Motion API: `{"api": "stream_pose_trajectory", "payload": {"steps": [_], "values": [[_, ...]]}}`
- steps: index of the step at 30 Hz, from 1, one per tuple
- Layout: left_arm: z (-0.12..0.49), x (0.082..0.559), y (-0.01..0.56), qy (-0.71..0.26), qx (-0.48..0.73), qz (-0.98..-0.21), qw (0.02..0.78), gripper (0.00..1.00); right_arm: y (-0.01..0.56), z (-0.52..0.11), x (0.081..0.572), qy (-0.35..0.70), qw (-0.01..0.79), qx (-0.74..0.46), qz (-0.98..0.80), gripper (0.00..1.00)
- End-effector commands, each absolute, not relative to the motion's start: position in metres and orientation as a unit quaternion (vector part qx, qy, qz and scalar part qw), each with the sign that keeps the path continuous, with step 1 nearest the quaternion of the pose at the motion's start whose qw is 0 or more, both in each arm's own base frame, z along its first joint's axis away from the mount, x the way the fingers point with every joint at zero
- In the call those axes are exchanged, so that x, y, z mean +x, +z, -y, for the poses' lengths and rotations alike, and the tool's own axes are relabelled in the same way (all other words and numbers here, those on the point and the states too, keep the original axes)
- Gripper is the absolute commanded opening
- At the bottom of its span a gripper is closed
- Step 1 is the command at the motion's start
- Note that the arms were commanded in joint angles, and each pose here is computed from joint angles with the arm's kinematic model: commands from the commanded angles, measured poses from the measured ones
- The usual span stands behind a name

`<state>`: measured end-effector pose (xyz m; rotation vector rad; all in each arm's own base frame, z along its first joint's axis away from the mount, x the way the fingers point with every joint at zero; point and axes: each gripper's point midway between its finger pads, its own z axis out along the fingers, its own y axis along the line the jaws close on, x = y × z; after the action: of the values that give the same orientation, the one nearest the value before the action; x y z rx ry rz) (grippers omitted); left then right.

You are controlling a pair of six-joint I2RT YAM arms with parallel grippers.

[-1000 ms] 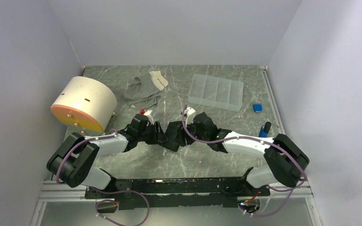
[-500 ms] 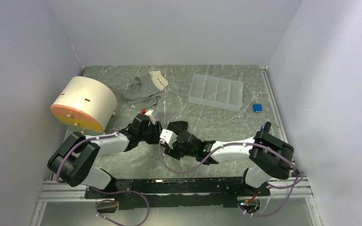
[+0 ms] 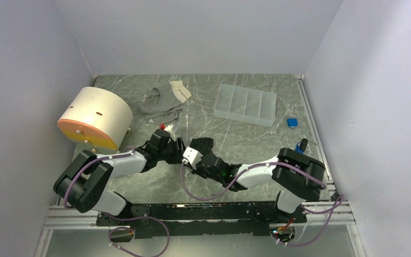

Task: Roll the underwear
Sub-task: Roll the underwear to the center of the board.

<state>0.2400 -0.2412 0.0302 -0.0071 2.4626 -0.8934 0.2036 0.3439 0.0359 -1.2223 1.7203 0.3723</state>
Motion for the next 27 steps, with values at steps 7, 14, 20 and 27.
{"api": "stream_pose_trajectory", "payload": {"steps": [7,14,20,27], "values": [[0.220,0.227,0.038,-0.326,-0.054,-0.909,0.254,0.73,0.022,-0.352,0.153,0.359,0.355,-0.428,-0.750,0.01],[0.212,0.226,0.067,-0.353,-0.072,-0.883,0.303,0.80,0.033,-0.353,0.147,0.494,0.283,-0.322,-0.756,0.02],[0.214,0.217,0.081,-0.381,-0.028,-0.863,0.329,0.77,0.027,-0.344,0.161,0.542,0.225,-0.230,-0.777,0.04],[0.220,0.216,0.067,-0.371,0.011,-0.875,0.311,0.66,0.014,-0.336,0.178,0.547,0.184,-0.164,-0.800,0.03]]}}
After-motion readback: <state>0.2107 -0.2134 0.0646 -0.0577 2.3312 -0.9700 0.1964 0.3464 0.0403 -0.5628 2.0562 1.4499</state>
